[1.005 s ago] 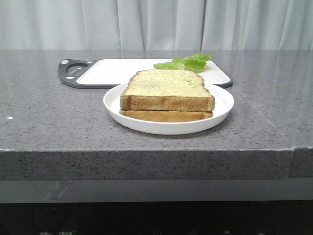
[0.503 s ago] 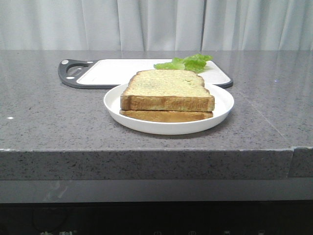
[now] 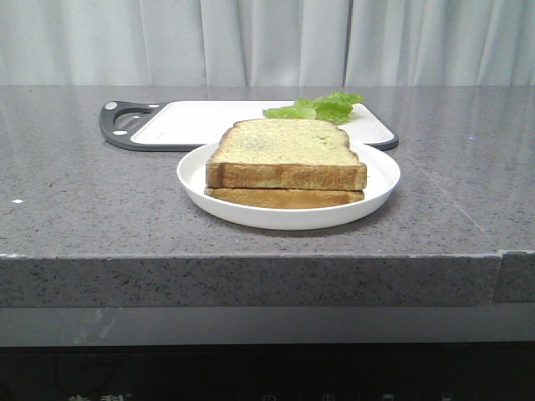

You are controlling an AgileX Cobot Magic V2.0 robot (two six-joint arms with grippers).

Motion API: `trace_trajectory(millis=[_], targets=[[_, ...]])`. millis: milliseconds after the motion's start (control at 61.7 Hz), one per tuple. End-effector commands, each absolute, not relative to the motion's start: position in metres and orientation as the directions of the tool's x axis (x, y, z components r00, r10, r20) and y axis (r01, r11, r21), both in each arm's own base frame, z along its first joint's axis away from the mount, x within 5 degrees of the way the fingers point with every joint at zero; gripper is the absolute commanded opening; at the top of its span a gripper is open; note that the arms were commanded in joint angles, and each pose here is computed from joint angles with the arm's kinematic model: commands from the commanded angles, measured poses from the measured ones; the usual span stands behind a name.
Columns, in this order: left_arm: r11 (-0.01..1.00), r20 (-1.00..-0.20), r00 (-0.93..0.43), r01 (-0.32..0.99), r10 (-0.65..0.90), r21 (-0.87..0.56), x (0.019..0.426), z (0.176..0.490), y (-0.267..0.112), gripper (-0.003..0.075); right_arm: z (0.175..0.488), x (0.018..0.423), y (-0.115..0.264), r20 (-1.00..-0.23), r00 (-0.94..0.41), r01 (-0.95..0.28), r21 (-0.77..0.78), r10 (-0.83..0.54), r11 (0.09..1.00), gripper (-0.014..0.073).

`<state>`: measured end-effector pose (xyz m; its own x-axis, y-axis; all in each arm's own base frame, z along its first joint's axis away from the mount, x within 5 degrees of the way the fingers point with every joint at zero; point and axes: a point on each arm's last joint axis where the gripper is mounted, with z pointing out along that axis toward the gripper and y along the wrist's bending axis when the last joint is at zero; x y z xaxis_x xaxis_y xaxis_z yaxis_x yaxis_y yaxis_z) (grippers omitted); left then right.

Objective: Left arm grabs bread, right arm adds lettuce
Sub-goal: 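Move the left gripper toward the bread stack on the white plate, then lower the left gripper and grasp the top bread slice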

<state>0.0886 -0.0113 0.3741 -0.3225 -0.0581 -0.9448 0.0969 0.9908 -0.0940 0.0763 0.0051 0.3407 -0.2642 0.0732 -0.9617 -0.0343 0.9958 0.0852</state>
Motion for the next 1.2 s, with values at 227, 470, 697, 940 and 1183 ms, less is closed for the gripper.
trace_trajectory(millis=[227, 470, 697, 940, 1183], targets=[[0.982, -0.933, -0.342, 0.104, -0.112, -0.156, 0.107, 0.379, -0.015, -0.0014, 0.34, 0.086, 0.004, -0.957, -0.281, -0.026, 0.075, 0.064, 0.997, -0.0106], [0.959, -0.882, -0.461, 0.195, -0.096, -0.207, 0.128, 0.369, -0.028, 0.0432, 0.335, 0.087, 0.005, -0.94, -0.335, -0.027, 0.075, 0.062, 0.997, 0.0298], [0.884, -0.794, -0.603, 0.33, -0.073, -0.332, 0.156, 0.368, -0.048, 0.0471, 0.335, 0.087, 0.005, -0.94, -0.335, -0.027, 0.075, 0.062, 0.997, 0.0364], [0.829, -0.733, -0.68, 0.411, 0.001, -0.38, 0.195, 0.361, -0.076, 0.0471, 0.335, 0.087, 0.005, -0.94, -0.335, -0.027, 0.076, 0.063, 0.997, 0.0364], [0.765, -0.715, -0.69, 0.518, 0.109, -0.383, 0.225, 0.35, -0.13, 0.0471, 0.335, 0.087, 0.005, -0.94, -0.335, -0.027, 0.076, 0.063, 0.997, 0.0364]])
